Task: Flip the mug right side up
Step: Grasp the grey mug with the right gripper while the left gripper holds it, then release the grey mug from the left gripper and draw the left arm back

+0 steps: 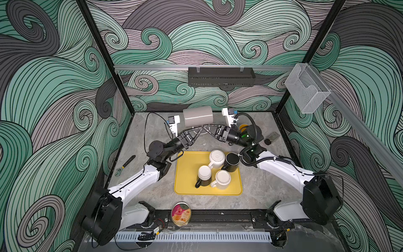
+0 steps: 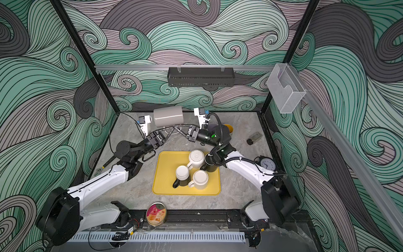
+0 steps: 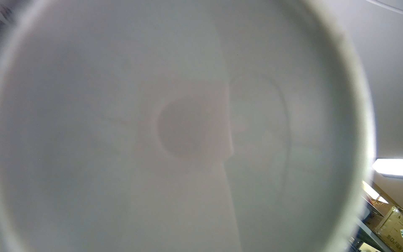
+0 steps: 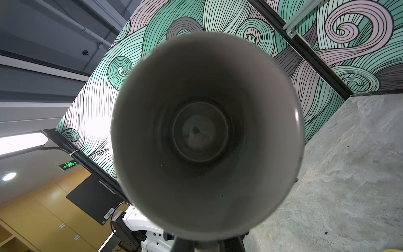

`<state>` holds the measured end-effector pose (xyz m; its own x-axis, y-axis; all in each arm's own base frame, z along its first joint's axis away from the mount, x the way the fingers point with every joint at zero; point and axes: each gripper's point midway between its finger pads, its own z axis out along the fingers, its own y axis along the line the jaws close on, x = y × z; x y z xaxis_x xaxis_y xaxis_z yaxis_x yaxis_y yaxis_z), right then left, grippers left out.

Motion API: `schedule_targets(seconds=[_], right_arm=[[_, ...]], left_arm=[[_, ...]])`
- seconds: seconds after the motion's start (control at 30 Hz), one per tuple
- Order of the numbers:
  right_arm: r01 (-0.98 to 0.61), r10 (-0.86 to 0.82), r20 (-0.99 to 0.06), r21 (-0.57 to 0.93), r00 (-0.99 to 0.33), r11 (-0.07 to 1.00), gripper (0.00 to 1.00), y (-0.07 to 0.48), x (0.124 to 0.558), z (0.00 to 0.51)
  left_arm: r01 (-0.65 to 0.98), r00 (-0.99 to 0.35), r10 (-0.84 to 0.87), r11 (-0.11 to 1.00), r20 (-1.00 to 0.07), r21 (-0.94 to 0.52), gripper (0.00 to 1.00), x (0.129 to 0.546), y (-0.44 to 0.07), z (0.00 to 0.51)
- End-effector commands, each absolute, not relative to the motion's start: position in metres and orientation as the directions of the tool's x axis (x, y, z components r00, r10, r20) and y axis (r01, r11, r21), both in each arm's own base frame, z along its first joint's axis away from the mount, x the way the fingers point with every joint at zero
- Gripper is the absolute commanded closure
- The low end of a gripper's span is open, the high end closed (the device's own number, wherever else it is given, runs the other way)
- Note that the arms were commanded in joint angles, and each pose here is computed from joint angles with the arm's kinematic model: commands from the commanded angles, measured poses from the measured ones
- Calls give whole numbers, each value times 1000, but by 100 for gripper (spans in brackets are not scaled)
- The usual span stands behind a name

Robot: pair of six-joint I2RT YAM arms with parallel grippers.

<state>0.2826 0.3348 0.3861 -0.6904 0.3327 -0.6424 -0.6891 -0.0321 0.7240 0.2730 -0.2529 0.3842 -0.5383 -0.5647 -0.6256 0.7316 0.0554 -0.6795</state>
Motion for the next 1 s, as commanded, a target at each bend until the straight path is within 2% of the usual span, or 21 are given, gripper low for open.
schedule_targets(seconds=[0.0, 0.03, 0.07, 0.1, 0.17, 0.3, 0.43, 0.6, 0.97], right_arm=[[-746, 436, -654, 663, -618, -62, 100, 324, 288, 432], [-741, 435, -654, 670, -619, -46, 100, 323, 290, 431], [-734, 431, -656, 678, -620, -25, 100, 322, 293, 429], [-725, 427, -655, 688, -623, -2, 100, 320, 295, 426], [-700, 429, -648, 713, -629, 49, 100, 315, 304, 421], [-678, 422, -653, 726, -629, 114, 100, 309, 315, 412], [-629, 380, -669, 738, -638, 244, 100, 309, 330, 390], [-563, 342, -695, 715, -632, 414, 100, 300, 345, 364], [-367, 202, -700, 571, -686, 734, 100, 285, 380, 301]], left_arm=[[786, -510, -453, 99, -732, -610, 61, 250, -263, 383], [734, -526, -436, 200, -730, -649, 28, 261, -260, 371], [650, -535, -428, 342, -728, -679, 10, 274, -250, 356], [578, -536, -413, 456, -736, -677, 2, 282, -239, 344], [483, -486, -395, 622, -779, -617, 1, 288, -211, 339], [359, -368, -397, 774, -841, -523, 2, 286, -166, 342], [246, -448, -243, 891, -860, -380, 2, 276, -140, 320], [260, -521, -127, 919, -844, -298, 2, 259, -133, 281], [230, -643, -133, 906, -754, -355, 7, 267, -151, 225]])
